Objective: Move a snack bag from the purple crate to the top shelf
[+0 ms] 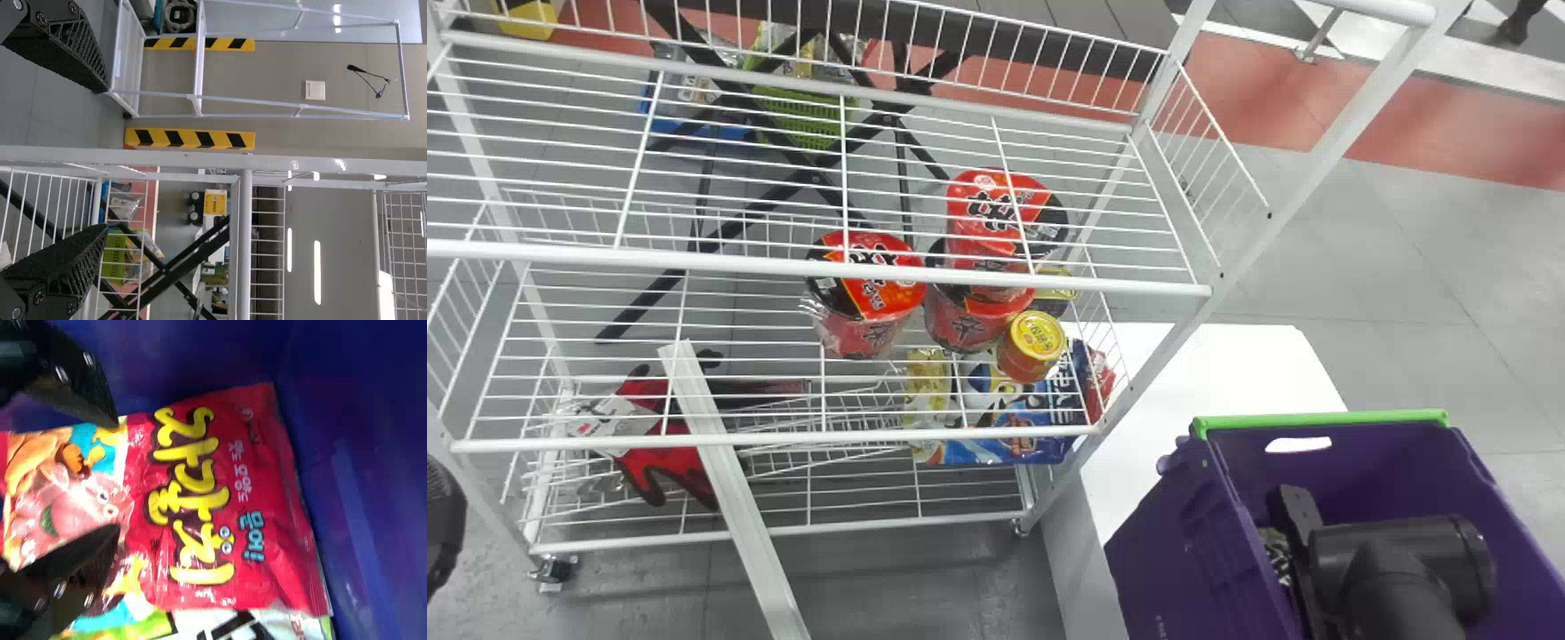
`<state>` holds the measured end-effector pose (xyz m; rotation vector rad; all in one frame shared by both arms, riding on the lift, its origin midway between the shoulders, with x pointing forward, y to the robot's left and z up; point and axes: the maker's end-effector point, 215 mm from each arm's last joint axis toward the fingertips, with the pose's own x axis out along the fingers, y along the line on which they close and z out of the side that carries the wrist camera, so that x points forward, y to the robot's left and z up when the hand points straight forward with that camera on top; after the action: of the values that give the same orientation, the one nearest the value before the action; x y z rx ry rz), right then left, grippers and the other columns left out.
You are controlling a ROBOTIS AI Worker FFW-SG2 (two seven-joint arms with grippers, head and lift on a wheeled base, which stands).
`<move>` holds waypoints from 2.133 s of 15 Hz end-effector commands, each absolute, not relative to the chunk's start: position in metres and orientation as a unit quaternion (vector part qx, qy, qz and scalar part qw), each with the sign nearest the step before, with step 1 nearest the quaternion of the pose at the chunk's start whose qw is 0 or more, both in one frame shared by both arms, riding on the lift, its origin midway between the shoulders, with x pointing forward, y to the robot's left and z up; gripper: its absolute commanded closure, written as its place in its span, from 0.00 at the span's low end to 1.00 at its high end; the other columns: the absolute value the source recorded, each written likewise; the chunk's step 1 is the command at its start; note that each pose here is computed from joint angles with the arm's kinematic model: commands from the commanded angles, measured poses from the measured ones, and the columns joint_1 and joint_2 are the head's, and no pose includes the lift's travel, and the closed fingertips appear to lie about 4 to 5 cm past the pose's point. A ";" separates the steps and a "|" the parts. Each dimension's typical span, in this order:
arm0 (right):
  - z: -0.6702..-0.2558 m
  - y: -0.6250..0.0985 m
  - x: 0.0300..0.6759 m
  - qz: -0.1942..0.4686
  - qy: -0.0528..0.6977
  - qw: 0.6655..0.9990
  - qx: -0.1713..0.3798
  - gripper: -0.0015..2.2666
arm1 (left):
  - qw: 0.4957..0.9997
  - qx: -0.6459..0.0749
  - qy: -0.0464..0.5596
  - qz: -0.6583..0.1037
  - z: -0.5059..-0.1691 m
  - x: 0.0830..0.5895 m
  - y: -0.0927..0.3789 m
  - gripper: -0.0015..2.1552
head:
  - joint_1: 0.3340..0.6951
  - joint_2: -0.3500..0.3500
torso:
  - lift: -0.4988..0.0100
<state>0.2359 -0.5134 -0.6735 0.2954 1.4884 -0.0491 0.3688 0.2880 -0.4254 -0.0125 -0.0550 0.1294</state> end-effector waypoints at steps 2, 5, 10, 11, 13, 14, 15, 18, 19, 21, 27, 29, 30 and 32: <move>-0.672 -0.519 0.233 -0.029 0.682 0.720 0.128 0.22 | 0.998 -0.006 -0.027 0.065 -0.428 0.372 0.289 0.04 | 1.00 0.00 | 0.10; -0.672 -0.520 0.236 -0.027 0.683 0.720 0.121 0.60 | 0.997 -0.008 -0.026 0.065 -0.429 0.374 0.291 0.04 | 1.00 0.00 | 0.10; -0.669 -0.530 0.218 -0.069 0.710 0.694 0.098 0.91 | 0.998 -0.007 -0.015 0.067 -0.438 0.378 0.292 0.04 | 1.00 0.00 | 0.10; -0.667 -0.530 0.219 -0.069 0.704 0.698 0.111 0.91 | 0.998 -0.007 -0.015 0.066 -0.439 0.379 0.292 0.04 | 1.00 0.00 | 0.10; -0.662 -0.531 0.225 -0.061 0.689 0.711 0.124 0.91 | 0.998 -0.008 -0.014 0.068 -0.439 0.380 0.292 0.04 | 1.00 0.00 | 0.10; -0.659 -0.535 0.226 -0.064 0.684 0.716 0.127 0.91 | 0.998 -0.009 -0.016 0.067 -0.438 0.382 0.291 0.04 | 1.00 0.00 | 0.10; -0.657 -0.537 0.225 -0.065 0.683 0.717 0.127 0.91 | 0.998 -0.009 -0.014 0.068 -0.439 0.382 0.291 0.04 | 1.00 0.00 | 0.10; -0.648 -0.546 0.230 -0.074 0.662 0.733 0.137 0.91 | 0.998 -0.010 -0.010 0.067 -0.443 0.385 0.289 0.04 | 1.00 0.00 | 0.12; -0.647 -0.544 0.231 -0.073 0.660 0.734 0.143 0.91 | 0.998 -0.010 -0.010 0.067 -0.443 0.386 0.289 0.04 | 1.00 0.00 | 0.13; -0.647 -0.544 0.230 -0.075 0.660 0.733 0.145 0.91 | 0.998 -0.010 -0.008 0.066 -0.445 0.387 0.288 0.04 | 1.00 0.00 | 0.15; -0.647 -0.545 0.231 -0.074 0.659 0.735 0.143 0.91 | 0.998 -0.010 -0.008 0.067 -0.445 0.388 0.288 0.04 | 1.00 0.00 | 0.19; -0.647 -0.545 0.231 -0.074 0.659 0.735 0.143 0.91 | 0.998 -0.010 -0.007 0.067 -0.446 0.388 0.288 0.04 | 1.00 0.00 | 0.21; -0.647 -0.545 0.231 -0.074 0.659 0.735 0.142 0.91 | 0.998 -0.010 -0.007 0.066 -0.446 0.388 0.287 0.04 | 1.00 0.00 | 0.22; -0.647 -0.545 0.231 -0.074 0.659 0.735 0.142 0.91 | 0.998 -0.010 -0.008 0.066 -0.445 0.388 0.287 0.04 | 1.00 0.00 | 0.23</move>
<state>0.2313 -0.5448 -0.6470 0.3123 1.4483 -0.1629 0.3883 0.2872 -0.4455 -0.0203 -0.0153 0.1322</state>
